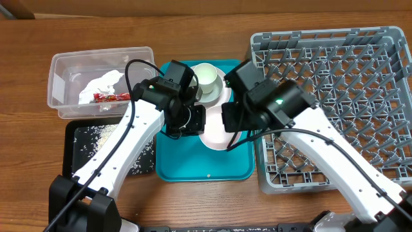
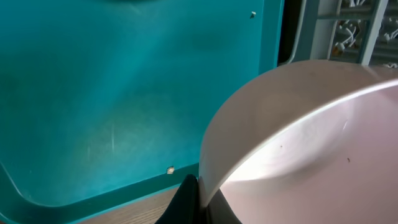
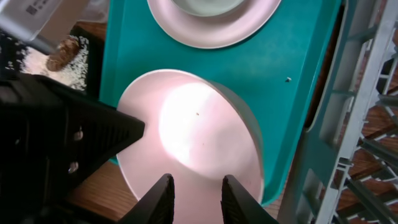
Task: Sort waste into correct bins and load items into the dishwasher
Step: 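Grasp the pink plate rim with the right gripper beside the left gripper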
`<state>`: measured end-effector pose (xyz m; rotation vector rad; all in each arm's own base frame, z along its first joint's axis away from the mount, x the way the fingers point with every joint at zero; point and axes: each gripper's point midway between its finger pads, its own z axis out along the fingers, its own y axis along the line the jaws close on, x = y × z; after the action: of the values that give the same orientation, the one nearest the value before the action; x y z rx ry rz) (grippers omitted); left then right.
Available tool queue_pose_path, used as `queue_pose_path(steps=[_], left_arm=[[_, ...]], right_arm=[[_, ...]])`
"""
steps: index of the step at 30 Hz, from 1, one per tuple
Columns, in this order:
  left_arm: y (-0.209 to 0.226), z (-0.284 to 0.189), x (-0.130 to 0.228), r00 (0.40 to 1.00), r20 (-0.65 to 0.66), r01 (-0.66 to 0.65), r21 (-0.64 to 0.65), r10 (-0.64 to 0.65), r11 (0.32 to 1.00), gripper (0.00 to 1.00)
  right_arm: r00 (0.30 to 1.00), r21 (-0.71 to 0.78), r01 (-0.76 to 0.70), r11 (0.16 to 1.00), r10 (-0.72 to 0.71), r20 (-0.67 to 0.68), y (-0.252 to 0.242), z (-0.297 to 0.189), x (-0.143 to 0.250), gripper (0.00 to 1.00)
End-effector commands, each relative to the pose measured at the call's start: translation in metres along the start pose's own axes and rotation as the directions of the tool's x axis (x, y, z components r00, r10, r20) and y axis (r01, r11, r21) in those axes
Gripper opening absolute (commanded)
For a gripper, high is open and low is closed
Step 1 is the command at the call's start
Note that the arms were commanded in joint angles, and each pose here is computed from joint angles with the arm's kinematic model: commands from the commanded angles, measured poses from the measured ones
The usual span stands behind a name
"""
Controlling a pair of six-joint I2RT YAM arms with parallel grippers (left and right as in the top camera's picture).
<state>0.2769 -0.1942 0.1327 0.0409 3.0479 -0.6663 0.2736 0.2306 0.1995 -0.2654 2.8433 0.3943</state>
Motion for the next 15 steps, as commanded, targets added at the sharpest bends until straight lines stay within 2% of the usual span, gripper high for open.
queue_pose_path(steps=[1, 9, 15], left_arm=[[-0.006, -0.007, 0.0, 1.0, 0.025, -0.002, 0.009, 0.002, 1.0, 0.04], [-0.002, -0.007, -0.002, 0.999, 0.036, -0.002, -0.013, 0.002, 1.0, 0.04], [-0.002, -0.007, -0.002, 0.999, 0.036, -0.002, -0.014, 0.003, 1.0, 0.04]], right_arm=[[0.999, 0.055, 0.002, 0.998, -0.005, 0.044, -0.005, 0.0, -0.013, 0.28], [0.999, 0.114, 0.007, 0.993, -0.013, 0.049, -0.014, 0.014, -0.02, 0.29], [0.991, 0.118, 0.03, 0.993, -0.044, 0.123, -0.011, 0.013, -0.038, 0.32]])
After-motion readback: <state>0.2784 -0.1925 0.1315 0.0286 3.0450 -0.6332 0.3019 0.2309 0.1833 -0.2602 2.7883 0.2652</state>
